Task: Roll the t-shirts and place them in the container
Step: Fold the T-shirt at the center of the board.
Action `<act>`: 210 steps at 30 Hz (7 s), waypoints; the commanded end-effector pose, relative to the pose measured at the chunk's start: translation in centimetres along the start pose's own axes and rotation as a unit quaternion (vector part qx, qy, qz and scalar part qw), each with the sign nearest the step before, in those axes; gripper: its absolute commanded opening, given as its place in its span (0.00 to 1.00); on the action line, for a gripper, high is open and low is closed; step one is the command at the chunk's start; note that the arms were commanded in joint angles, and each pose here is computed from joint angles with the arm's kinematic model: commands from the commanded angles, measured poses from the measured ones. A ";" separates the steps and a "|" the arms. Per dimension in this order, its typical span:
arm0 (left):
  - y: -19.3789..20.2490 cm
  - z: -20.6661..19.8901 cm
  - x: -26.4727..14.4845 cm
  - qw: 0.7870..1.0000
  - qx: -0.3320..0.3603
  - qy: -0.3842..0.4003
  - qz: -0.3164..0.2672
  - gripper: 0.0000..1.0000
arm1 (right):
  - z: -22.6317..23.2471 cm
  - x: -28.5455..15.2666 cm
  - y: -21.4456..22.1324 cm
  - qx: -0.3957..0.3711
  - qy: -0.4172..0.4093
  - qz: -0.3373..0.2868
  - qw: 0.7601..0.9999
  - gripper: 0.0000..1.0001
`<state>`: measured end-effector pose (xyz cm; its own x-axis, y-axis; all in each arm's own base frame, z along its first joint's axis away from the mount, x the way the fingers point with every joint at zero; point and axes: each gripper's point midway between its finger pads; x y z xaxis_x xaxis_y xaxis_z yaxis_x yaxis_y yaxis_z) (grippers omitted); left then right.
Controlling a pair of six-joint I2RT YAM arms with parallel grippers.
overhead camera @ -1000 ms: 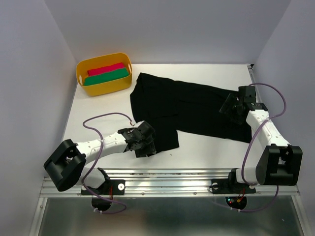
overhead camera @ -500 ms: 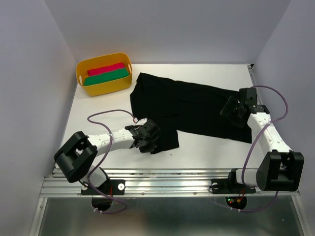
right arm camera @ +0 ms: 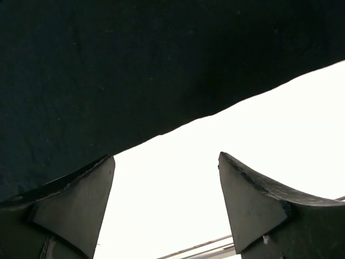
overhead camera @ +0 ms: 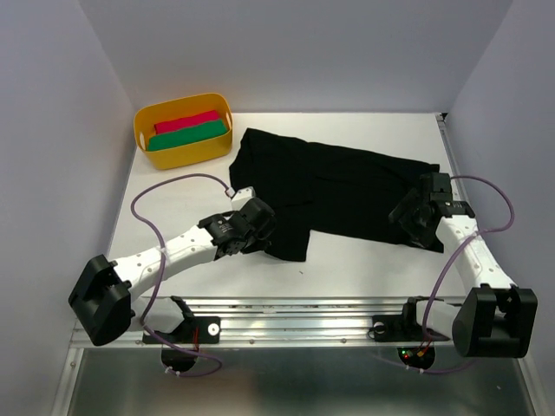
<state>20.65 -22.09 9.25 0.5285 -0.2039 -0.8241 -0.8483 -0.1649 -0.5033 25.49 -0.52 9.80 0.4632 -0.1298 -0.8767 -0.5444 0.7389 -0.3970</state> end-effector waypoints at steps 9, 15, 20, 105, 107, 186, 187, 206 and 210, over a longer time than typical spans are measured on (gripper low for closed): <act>-1.7 0.8 -1.6 0.998 0.039 -0.007 -0.039 0.00 | -4.9 3.8 1.6 0.156 0.076 -0.027 0.985 0.79; -2.4 0.8 -1.6 0.998 0.051 -0.010 -0.047 0.00 | -6.6 5.6 0.0 0.176 0.091 -0.043 0.979 0.72; -2.9 0.8 -1.5 0.997 0.061 -0.014 -0.051 0.00 | -7.7 7.0 -1.3 0.192 0.089 -0.046 0.976 0.65; -32.5 -5.4 9.3 0.984 0.085 -0.011 -0.159 0.00 | 0.5 8.1 -16.0 0.196 -0.043 -0.119 0.972 0.01; -32.6 -5.4 10.3 0.984 0.084 -0.013 -0.157 0.00 | 0.5 8.4 -15.9 0.197 -0.043 -0.117 0.972 0.01; -23.4 -8.9 16.8 0.992 0.053 0.110 -0.025 0.00 | 8.0 5.1 -14.8 0.023 -0.051 -0.119 0.991 0.64; -23.7 -9.1 16.8 0.992 0.054 0.114 -0.028 0.00 | 8.0 4.9 -14.9 0.023 -0.051 -0.121 0.991 0.64; -29.5 -19.2 16.8 0.956 0.124 0.220 -0.150 0.54 | 6.7 5.7 -13.1 0.010 -0.035 -0.096 0.995 0.64; -30.5 -19.7 15.3 0.951 0.142 0.215 -0.173 0.81 | 6.7 5.6 -13.0 0.010 -0.037 -0.095 0.995 0.64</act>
<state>53.73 -38.47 8.54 0.5929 -0.5357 -0.6013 -0.7178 -0.0132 -0.6961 40.00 -6.01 10.92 0.5907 -0.2030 -0.7809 -0.4375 0.7326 -0.5214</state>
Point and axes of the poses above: each gripper's point midway between its finger pads, its own x axis out along the fingers, its own z axis along the line the jaws close on, y = z × x, and after that the axes turned 6 degrees about x, right-handed
